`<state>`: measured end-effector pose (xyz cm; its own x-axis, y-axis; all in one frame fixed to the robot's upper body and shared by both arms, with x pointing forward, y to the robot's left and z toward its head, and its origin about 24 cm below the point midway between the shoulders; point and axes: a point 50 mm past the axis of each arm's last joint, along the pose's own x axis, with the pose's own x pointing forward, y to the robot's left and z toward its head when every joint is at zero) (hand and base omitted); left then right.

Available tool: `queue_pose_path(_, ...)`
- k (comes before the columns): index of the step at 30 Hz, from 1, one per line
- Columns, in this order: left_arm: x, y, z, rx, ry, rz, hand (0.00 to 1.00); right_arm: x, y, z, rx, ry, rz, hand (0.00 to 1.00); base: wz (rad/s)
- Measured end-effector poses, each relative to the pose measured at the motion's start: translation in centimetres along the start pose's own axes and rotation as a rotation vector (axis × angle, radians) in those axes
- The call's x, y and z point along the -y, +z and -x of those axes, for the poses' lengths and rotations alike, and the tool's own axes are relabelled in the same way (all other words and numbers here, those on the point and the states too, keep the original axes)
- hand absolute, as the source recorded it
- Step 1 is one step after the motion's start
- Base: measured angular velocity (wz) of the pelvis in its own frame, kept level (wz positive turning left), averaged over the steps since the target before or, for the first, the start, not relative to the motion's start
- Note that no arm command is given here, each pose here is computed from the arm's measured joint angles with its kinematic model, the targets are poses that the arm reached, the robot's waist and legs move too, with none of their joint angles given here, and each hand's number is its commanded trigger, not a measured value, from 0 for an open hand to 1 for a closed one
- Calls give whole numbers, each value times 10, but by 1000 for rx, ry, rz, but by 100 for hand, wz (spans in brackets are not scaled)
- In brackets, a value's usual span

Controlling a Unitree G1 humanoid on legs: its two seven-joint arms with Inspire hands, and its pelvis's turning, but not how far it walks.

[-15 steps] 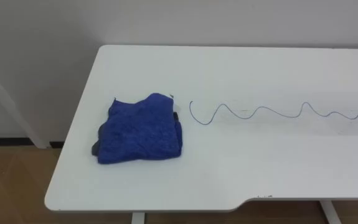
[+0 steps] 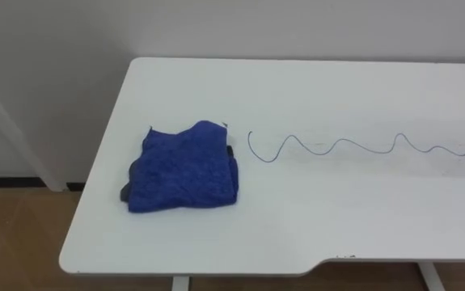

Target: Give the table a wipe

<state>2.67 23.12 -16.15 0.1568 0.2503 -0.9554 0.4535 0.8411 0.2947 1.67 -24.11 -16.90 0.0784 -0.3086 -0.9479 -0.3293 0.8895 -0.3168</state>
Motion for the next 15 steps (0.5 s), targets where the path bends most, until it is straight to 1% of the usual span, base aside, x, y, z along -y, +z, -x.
queue_pose_path(6,-1,-2,-1,-16,-1,10,0,2,-2,0,-22,-20,-148,0,-1)
queue_pose_path(9,1,-5,-1,-40,-9,11,0,2,-14,0,-88,-58,-288,0,3)
queue_pose_path(11,0,-8,-1,-50,-5,34,0,3,-27,0,-158,-100,-501,0,6)
queue_pose_path(12,-1,-9,-1,-54,-2,44,0,4,-30,1,-178,-113,-570,0,8)
queue_pose_path(14,-7,-14,0,-66,20,95,0,7,-44,2,-253,-167,-838,0,2)
queue_pose_path(15,-9,-15,0,-66,27,107,0,7,-49,3,-275,-181,-890,0,0)
